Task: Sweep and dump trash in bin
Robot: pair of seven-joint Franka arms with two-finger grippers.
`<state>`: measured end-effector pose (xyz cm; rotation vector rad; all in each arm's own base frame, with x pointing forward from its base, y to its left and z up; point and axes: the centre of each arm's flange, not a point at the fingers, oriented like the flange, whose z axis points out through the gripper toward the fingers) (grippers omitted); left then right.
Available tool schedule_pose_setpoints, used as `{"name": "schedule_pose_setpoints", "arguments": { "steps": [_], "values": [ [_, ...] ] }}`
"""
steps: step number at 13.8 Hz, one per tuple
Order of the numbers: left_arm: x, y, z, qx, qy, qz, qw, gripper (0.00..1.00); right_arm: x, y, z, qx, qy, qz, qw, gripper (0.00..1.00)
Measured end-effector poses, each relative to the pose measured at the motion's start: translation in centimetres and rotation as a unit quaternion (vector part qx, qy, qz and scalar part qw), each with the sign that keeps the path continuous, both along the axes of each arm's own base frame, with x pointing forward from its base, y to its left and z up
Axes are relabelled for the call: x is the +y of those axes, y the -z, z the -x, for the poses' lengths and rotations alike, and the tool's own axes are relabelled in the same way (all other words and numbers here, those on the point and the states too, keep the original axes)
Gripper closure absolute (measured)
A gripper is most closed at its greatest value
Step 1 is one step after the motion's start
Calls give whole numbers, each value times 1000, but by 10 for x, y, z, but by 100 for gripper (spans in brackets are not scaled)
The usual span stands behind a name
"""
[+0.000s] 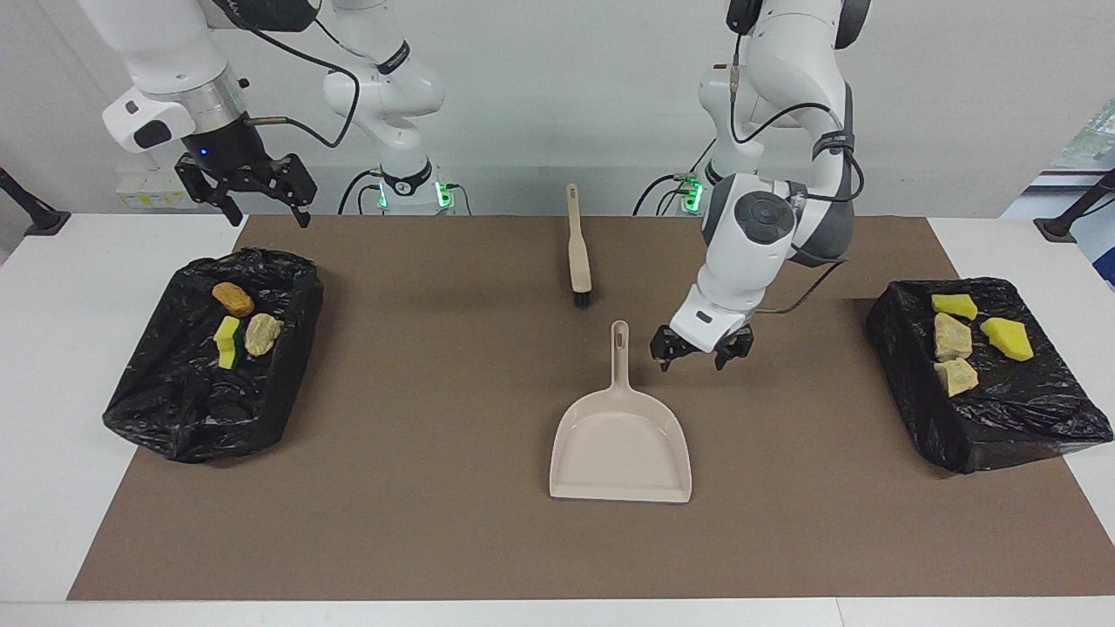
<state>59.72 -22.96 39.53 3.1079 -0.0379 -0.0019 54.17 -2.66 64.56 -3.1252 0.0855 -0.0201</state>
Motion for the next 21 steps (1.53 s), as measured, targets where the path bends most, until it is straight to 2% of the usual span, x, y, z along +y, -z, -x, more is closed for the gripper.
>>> {"name": "schedule_pose_setpoints", "arguments": {
  "steps": [2,5,8,10,15,18,21],
  "values": [
    [36,-5,14,5,15,-10,1000,0,0,0,0,0,0,0,1000,0],
    [95,-40,43,-2,44,-8,999,0,0,0,0,0,0,0,1000,0],
    [145,-78,78,15,74,-9,997,0,0,0,0,0,0,0,1000,0],
    [158,-106,87,9,82,-7,997,0,0,0,0,0,0,0,1000,0],
    [168,-170,78,-7,84,-7,996,0,0,0,0,0,0,0,1000,0],
    [187,-214,67,-28,79,-9,996,0,0,0,0,0,0,0,1000,0],
    [205,-246,57,-22,66,-10,998,0,0,0,0,0,0,0,1000,0]
  ]
}}
